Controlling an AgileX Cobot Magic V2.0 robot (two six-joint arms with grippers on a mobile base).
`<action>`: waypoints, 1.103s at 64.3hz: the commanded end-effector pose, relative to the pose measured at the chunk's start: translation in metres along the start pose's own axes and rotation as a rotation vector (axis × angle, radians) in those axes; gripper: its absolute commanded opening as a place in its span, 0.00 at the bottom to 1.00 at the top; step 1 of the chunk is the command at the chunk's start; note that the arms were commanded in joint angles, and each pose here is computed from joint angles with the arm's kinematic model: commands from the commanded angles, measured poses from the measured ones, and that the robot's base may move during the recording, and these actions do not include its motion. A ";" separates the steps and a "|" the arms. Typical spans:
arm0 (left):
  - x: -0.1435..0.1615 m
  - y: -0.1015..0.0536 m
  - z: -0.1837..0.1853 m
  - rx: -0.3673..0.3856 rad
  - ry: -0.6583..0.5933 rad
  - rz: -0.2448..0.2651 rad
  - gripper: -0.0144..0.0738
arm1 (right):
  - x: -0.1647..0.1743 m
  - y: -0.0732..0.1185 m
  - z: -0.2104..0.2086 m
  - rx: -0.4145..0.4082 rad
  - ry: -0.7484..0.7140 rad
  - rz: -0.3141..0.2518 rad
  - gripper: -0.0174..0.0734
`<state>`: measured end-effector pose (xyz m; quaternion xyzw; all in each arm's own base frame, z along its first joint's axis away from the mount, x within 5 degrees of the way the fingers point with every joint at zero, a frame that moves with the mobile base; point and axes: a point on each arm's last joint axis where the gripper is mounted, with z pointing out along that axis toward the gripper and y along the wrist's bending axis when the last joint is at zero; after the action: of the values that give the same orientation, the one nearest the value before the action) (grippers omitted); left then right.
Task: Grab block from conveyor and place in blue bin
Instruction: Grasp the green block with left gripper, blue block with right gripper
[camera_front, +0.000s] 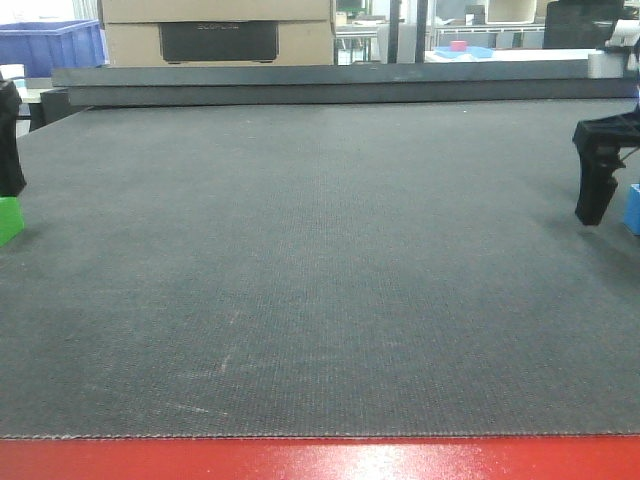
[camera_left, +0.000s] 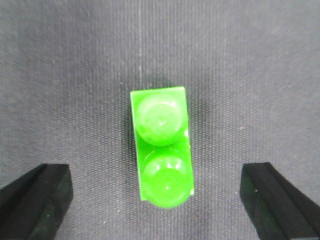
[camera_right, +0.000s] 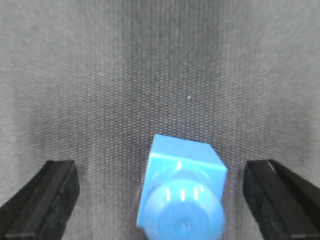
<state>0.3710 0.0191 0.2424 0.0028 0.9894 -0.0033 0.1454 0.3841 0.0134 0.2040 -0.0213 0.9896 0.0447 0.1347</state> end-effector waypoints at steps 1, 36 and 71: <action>-0.002 0.000 0.004 0.007 -0.001 -0.007 0.82 | -0.002 -0.002 0.000 0.003 -0.015 0.008 0.81; -0.011 0.001 0.034 0.006 -0.025 -0.012 0.77 | -0.003 -0.002 0.001 0.004 -0.024 0.008 0.66; -0.007 0.000 0.020 0.012 -0.008 -0.013 0.04 | 0.000 -0.001 -0.018 0.006 -0.029 0.000 0.03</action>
<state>0.3877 0.0198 0.2110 0.0015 0.9897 -0.0053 0.1432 0.3833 0.0135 0.2046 -0.0196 0.9901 0.0453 0.1317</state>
